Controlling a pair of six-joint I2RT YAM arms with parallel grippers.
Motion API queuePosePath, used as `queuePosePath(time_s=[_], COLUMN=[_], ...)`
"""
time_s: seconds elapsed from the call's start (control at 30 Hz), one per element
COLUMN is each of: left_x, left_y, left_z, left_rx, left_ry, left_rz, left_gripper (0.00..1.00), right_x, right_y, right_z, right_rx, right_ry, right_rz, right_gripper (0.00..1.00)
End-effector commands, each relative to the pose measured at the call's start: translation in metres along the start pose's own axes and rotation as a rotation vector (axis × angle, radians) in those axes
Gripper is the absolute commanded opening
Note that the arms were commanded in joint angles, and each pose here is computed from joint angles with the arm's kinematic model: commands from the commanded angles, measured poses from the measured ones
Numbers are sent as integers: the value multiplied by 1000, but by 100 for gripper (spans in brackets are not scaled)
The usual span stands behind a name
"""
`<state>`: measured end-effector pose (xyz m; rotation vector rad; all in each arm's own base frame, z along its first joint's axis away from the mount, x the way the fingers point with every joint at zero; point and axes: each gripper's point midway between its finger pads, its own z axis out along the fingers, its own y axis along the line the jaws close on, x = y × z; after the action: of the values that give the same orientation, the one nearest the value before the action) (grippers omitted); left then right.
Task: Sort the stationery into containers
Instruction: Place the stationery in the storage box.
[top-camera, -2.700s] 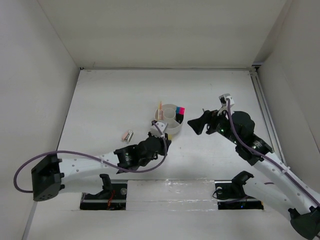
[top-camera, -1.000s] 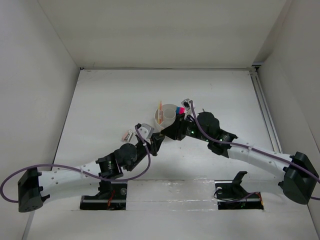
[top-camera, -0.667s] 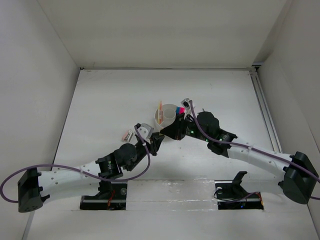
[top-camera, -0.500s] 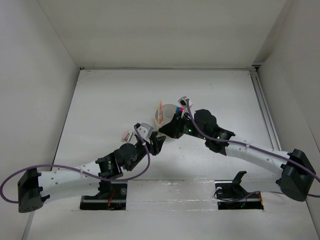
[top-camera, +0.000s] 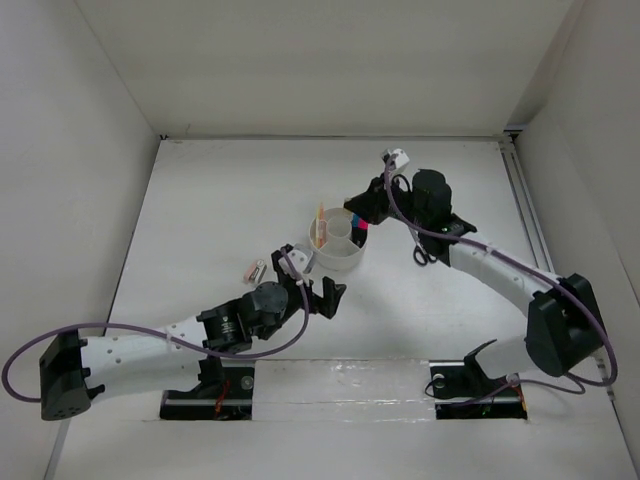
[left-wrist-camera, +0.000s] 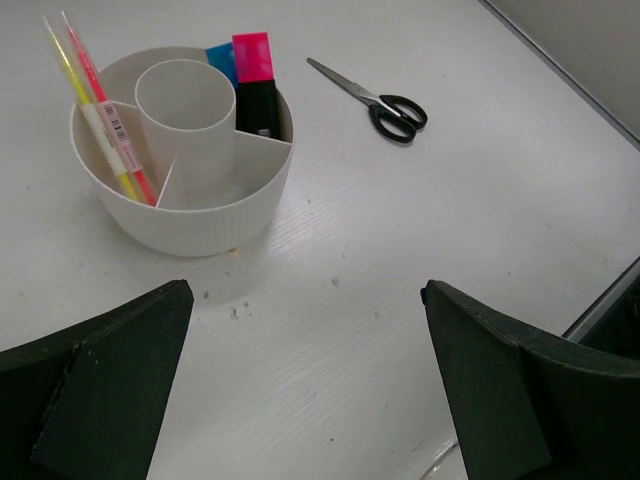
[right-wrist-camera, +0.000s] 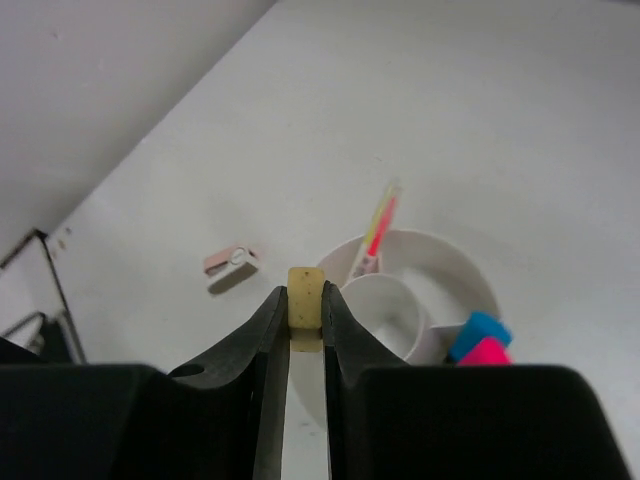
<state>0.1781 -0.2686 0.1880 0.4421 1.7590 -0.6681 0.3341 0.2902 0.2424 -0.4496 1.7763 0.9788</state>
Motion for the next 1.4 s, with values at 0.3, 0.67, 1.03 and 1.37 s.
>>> queuePosePath(time_s=[0.3, 0.67, 1.03, 1.37], left_x=[-39, -45, -41, -44], left_y=[62, 85, 83, 81], left_z=[-44, -68, -65, -63], left_rx=[-436, -536, -528, -520], left_ry=[-9, -51, -38, -49], left_rz=[-298, -382, -356, -361], left_gripper=[100, 100, 100, 100], right_x=[-46, -5, 23, 38], right_y=[-48, -71, -82, -73], right_z=[39, 75, 80, 79], right_rx=[-248, -309, -309, -310], right_ry=[27, 131, 230, 286], right_rz=[-350, -319, -310, -319], right_gripper=[0, 0, 0, 0])
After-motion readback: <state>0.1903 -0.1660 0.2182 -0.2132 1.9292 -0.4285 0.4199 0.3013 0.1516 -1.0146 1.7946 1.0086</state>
